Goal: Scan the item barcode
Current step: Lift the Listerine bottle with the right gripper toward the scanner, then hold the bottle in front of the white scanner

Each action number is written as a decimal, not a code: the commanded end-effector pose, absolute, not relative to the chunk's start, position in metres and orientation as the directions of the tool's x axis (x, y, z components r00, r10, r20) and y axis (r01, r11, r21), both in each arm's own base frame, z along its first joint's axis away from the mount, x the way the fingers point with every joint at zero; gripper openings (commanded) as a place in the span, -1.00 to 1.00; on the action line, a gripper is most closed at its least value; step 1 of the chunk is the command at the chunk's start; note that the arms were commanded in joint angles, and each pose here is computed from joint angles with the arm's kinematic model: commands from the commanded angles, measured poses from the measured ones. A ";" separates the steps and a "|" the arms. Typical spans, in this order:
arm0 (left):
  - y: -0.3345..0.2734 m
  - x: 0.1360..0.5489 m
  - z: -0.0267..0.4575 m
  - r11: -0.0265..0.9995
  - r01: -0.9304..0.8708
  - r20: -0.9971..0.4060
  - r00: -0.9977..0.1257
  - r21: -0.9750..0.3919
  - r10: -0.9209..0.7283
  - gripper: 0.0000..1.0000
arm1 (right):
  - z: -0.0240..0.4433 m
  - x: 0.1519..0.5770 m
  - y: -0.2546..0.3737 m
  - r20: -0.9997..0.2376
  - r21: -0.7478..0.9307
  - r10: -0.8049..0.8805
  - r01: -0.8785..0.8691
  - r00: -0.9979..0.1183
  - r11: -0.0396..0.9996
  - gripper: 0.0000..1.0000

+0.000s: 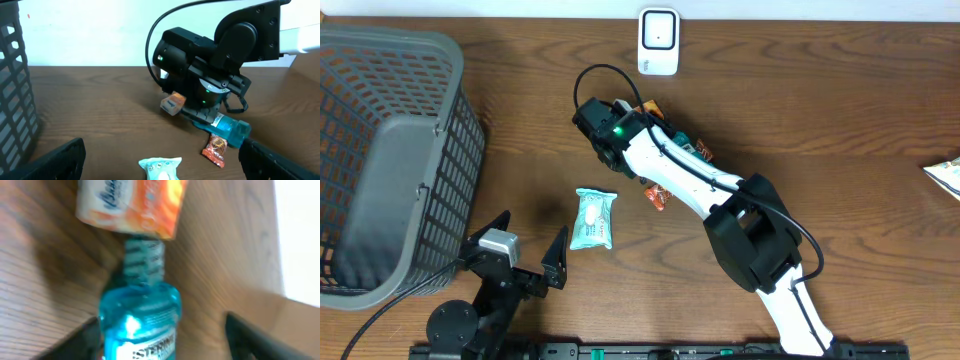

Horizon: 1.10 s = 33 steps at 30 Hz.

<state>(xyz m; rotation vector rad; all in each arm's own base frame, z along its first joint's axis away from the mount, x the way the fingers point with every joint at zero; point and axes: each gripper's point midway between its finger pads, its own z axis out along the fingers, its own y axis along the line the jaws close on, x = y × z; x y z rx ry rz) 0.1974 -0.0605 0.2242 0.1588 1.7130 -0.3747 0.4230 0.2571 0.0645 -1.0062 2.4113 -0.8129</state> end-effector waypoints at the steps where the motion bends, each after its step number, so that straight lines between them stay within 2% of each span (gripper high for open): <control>1: -0.063 0.196 0.224 0.930 0.327 -0.976 -0.183 -0.171 -0.116 0.96 | 0.046 0.422 0.267 -0.210 -0.487 -0.670 -0.518 -0.712 0.704 0.96; 4: -0.063 0.196 0.224 0.930 0.327 -0.976 -0.183 -0.171 -0.116 0.96 | 0.041 0.432 0.263 -0.243 -0.404 -0.632 -0.515 -0.736 0.756 0.99; 9: -0.063 0.196 0.224 0.930 0.327 -0.976 -0.183 -0.171 -0.116 0.96 | 0.030 0.445 0.258 -0.288 -0.137 -0.538 -0.522 -0.792 0.842 0.99; 12: -0.063 0.196 0.224 0.930 0.327 -0.976 -0.183 -0.171 -0.116 0.96 | 0.029 0.448 0.255 -0.297 -0.008 -0.492 -0.513 -0.818 0.858 0.98; 17: -0.063 0.196 0.224 0.930 0.327 -0.976 -0.183 -0.171 -0.116 0.96 | 0.022 0.447 0.249 -0.274 0.018 -0.510 -0.534 -0.815 0.845 0.99; 20: -0.063 0.196 0.224 0.930 0.327 -0.976 -0.183 -0.171 -0.116 0.96 | 0.002 0.440 0.249 -0.230 0.012 -0.530 -0.547 -0.816 0.837 0.94; 24: -0.063 0.196 0.224 0.930 0.327 -0.976 -0.183 -0.171 -0.116 0.96 | -0.026 0.426 0.242 -0.139 0.006 -0.543 -0.549 -0.828 0.835 0.67; 28: -0.063 0.196 0.224 0.930 0.327 -0.976 -0.183 -0.171 -0.116 0.96 | -0.041 0.422 0.224 -0.071 -0.057 -0.543 -0.540 -0.837 0.840 0.58; 33: -0.063 0.196 0.224 0.930 0.327 -0.976 -0.183 -0.171 -0.116 0.96 | -0.052 0.414 0.205 0.008 -0.124 -0.542 -0.539 -0.840 0.833 0.08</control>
